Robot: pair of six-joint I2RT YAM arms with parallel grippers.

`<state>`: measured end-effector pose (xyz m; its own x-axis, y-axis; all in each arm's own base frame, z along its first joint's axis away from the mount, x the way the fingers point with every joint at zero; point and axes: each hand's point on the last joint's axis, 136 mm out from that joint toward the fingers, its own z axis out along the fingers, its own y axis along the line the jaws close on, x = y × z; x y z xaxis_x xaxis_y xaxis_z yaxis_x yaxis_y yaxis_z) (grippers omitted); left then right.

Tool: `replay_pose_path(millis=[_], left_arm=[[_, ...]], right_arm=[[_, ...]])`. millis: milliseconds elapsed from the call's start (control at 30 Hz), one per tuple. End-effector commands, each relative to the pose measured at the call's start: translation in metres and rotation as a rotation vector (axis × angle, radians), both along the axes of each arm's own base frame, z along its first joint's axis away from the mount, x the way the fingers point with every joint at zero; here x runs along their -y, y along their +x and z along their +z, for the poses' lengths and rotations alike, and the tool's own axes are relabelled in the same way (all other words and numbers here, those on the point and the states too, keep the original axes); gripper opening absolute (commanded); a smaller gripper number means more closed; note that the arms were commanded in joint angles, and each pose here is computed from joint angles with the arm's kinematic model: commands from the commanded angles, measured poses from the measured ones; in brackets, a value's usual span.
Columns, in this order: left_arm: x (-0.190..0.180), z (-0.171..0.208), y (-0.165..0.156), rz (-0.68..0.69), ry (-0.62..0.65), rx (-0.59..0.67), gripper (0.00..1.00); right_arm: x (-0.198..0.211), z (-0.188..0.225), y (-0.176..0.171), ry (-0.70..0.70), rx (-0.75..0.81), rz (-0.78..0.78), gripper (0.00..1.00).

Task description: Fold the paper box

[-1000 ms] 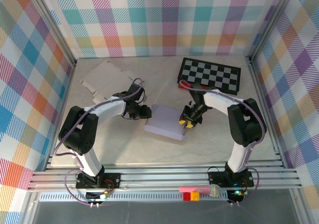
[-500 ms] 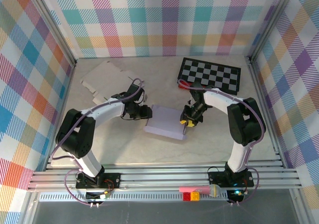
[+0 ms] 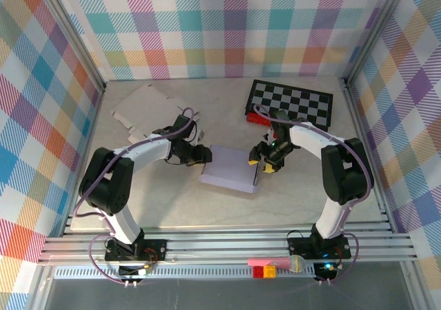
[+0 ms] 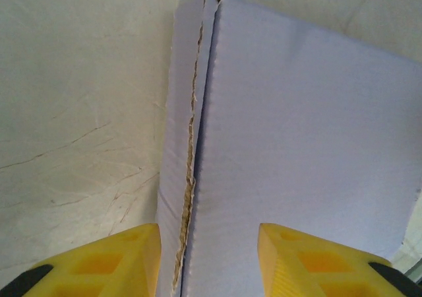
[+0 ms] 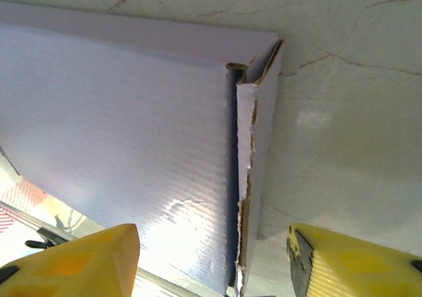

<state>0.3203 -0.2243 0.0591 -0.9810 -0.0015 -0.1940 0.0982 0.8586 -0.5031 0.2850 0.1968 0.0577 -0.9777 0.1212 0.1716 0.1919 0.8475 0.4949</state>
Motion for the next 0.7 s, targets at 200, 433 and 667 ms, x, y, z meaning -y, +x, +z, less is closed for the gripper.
replay_pose_path(millis=[200,433,667], left_arm=[[0.010,-0.004,0.005,-0.016,-0.063,0.020,0.33],[0.010,-0.010,0.001,-0.007,-0.068,0.008,0.25],[0.011,-0.013,-0.002,-0.008,-0.065,0.003,0.29]], right_arm=[[-0.005,-0.009,0.002,0.082,-0.007,0.017,0.64],[0.004,-0.015,0.011,0.105,-0.006,-0.001,0.72],[0.002,-0.017,0.016,0.150,-0.011,0.009,0.73]])
